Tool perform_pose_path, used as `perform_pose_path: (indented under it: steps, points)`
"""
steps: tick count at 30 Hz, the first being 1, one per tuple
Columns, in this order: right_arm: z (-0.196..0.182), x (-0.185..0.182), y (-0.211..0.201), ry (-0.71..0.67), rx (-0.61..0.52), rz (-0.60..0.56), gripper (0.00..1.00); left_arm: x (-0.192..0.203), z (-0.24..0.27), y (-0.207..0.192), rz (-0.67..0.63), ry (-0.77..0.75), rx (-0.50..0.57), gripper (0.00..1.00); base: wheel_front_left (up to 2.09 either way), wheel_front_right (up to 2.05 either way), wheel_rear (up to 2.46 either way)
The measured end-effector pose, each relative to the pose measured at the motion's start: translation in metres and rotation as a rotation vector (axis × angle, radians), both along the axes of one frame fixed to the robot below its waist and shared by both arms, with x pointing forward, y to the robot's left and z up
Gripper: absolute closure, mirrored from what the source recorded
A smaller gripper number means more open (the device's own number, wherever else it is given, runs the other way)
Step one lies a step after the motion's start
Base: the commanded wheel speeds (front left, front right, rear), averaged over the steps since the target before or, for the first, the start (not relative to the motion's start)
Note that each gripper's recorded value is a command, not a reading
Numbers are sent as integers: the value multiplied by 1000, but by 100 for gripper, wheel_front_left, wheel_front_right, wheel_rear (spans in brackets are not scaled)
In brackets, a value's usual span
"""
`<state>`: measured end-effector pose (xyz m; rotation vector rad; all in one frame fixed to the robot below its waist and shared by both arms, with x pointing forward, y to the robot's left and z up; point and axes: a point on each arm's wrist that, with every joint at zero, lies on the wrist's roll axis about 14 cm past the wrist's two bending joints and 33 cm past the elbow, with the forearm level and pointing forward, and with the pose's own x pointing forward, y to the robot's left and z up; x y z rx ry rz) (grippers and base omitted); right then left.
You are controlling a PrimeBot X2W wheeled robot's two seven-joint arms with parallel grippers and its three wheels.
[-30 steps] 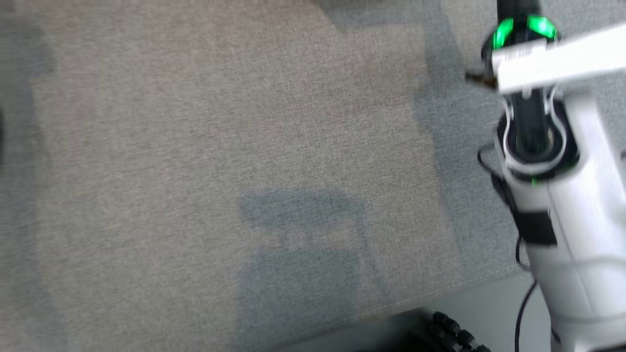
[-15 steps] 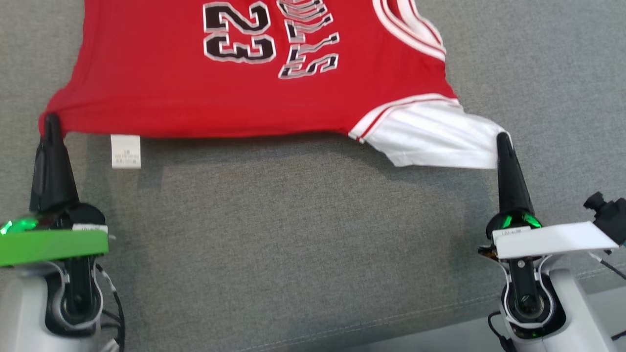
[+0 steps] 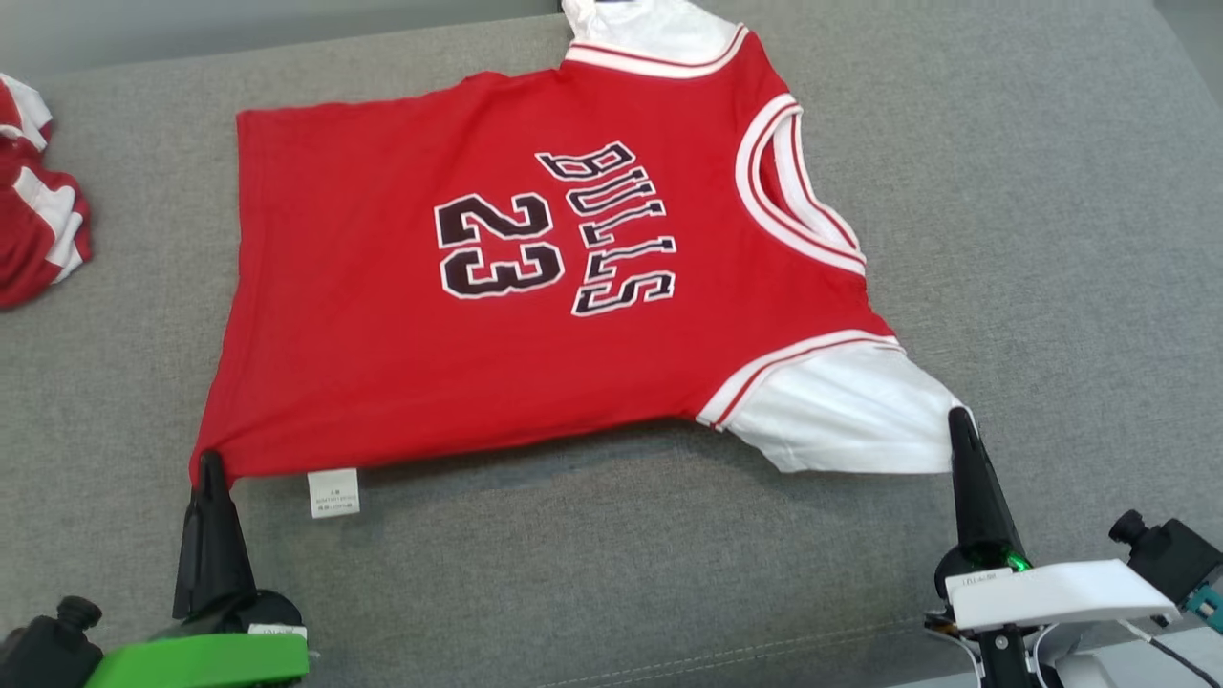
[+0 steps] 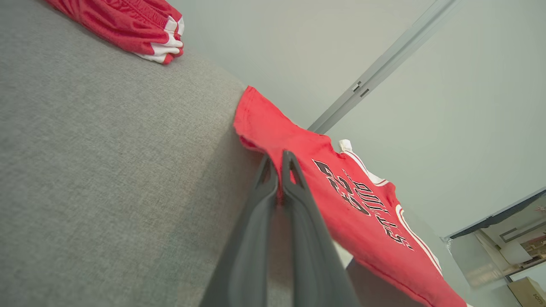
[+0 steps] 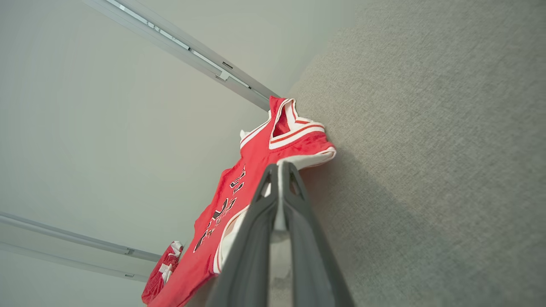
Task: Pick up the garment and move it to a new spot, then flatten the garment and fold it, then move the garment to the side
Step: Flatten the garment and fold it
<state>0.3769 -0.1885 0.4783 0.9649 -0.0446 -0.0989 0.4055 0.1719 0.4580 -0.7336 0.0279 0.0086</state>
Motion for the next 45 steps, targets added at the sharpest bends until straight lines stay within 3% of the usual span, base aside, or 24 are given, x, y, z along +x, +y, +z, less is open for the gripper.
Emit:
perform_pose_path:
  steps: [12,23,32,45]
  points:
    - [-4,-37,-4,30,42,-36,100,-34,-4,-4,1,37,-17,100,0,0,0]
    - [-13,-33,2,61,52,-11,100,-34,-8,-14,-30,52,-34,100,0,0,0]
    - [-6,8,4,27,77,7,100,8,-4,-18,-27,23,-82,100,0,0,0]
    - [-15,90,3,42,31,18,100,63,-38,-21,-40,99,-40,100,0,0,0]
